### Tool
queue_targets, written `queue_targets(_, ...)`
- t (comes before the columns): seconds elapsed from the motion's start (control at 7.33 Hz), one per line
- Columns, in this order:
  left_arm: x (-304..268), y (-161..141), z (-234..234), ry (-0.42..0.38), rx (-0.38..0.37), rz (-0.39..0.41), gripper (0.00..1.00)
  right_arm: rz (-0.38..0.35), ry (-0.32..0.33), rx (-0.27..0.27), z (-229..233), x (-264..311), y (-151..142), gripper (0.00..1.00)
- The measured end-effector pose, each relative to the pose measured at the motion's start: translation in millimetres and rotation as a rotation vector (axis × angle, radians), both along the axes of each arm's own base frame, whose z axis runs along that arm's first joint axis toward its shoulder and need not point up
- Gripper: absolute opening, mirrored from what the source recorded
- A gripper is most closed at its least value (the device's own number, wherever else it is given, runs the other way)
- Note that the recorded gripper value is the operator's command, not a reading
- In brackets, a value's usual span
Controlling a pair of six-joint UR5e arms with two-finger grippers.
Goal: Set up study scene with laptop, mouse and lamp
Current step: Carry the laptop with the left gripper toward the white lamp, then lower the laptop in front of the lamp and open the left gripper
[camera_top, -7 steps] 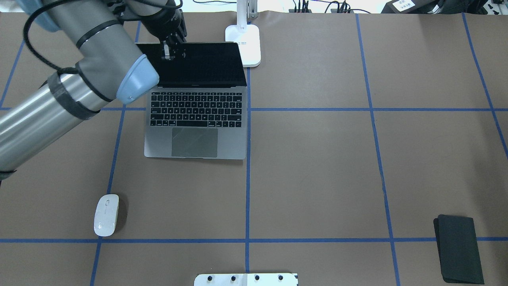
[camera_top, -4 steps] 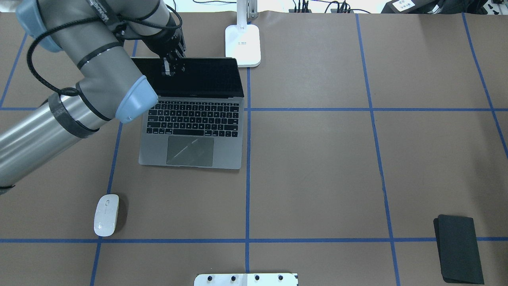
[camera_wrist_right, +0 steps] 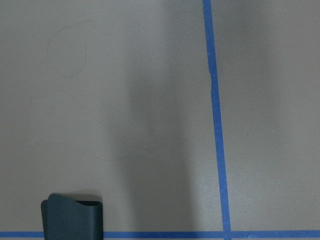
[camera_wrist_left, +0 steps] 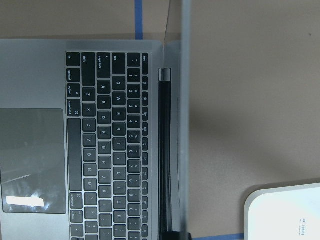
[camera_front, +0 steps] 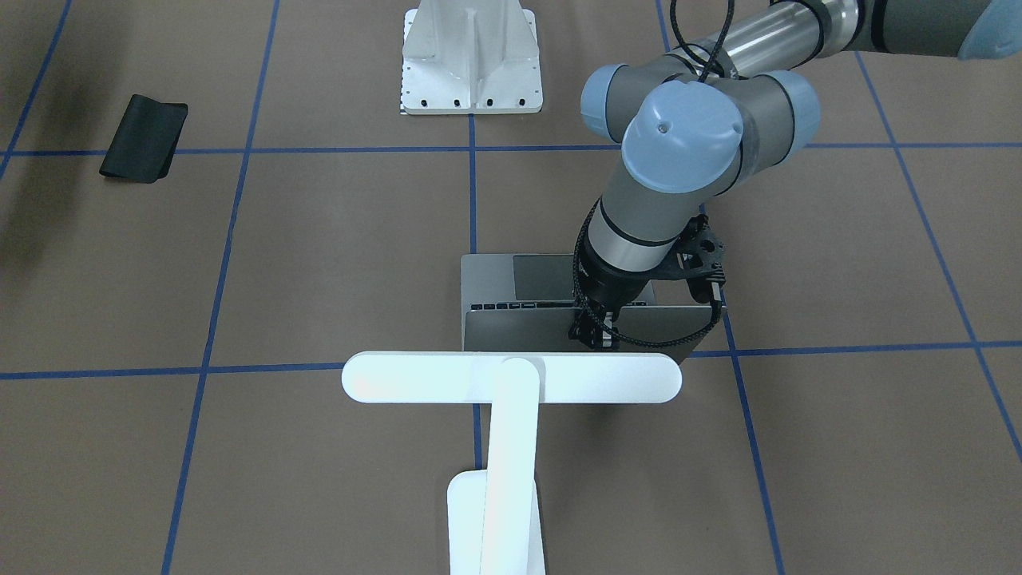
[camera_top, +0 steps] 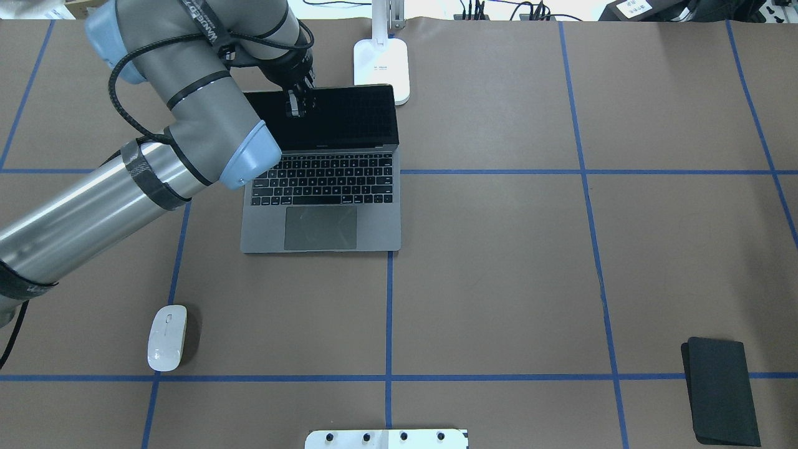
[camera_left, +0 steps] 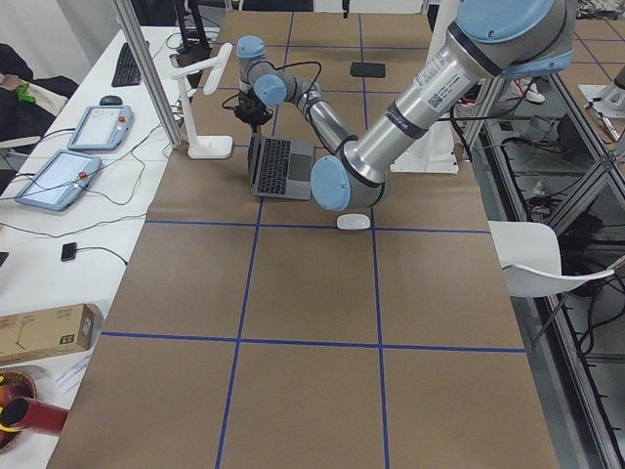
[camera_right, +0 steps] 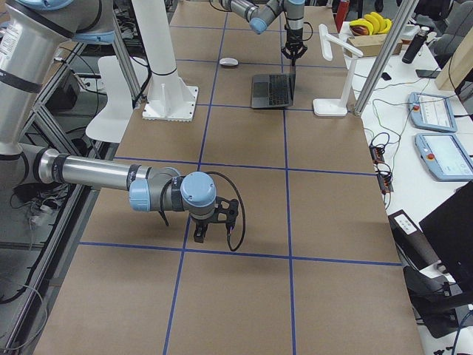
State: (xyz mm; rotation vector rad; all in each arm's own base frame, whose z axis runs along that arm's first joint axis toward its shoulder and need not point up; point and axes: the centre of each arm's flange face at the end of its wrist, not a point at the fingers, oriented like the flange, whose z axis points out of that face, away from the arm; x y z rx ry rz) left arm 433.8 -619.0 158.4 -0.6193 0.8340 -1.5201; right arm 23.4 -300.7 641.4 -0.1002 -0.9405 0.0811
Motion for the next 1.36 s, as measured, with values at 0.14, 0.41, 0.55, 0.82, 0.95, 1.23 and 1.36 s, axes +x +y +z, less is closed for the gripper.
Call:
queue_targets(0.14, 4, -6, -2, -0.003, -0.006, -0.020, 0.00, 0.000, 0.000, -0.001, 0, 0, 1, 1.00)
queue_targets(0.41, 14, -21, -2, -0.006, -0.002, -0.057, 0.00, 0.001, 0.000, -0.003, 1, 1, 2, 1.00)
queue_targets(0.55, 17, -25, 0, 0.000, 0.009, -0.062, 0.00, 0.001, 0.000, -0.004, 1, 1, 3, 1.00)
queue_targets(0.82, 21, -29, -1, 0.010, 0.053, -0.045, 0.00, 0.001, 0.000, -0.005, 1, 0, 3, 1.00)
queue_targets(0.95, 23, -28, -3, 0.010, 0.076, -0.029, 0.00, 0.001, 0.000, -0.005, 2, 1, 3, 1.00)
queue_targets(1.23, 30, -27, -7, -0.001, 0.102, -0.021, 0.00, 0.000, 0.000, -0.006, 2, 0, 3, 1.00)
queue_targets(1.36, 31, -28, -7, -0.006, 0.109, -0.022, 0.00, 0.000, 0.000, -0.006, 2, 0, 3, 1.00)
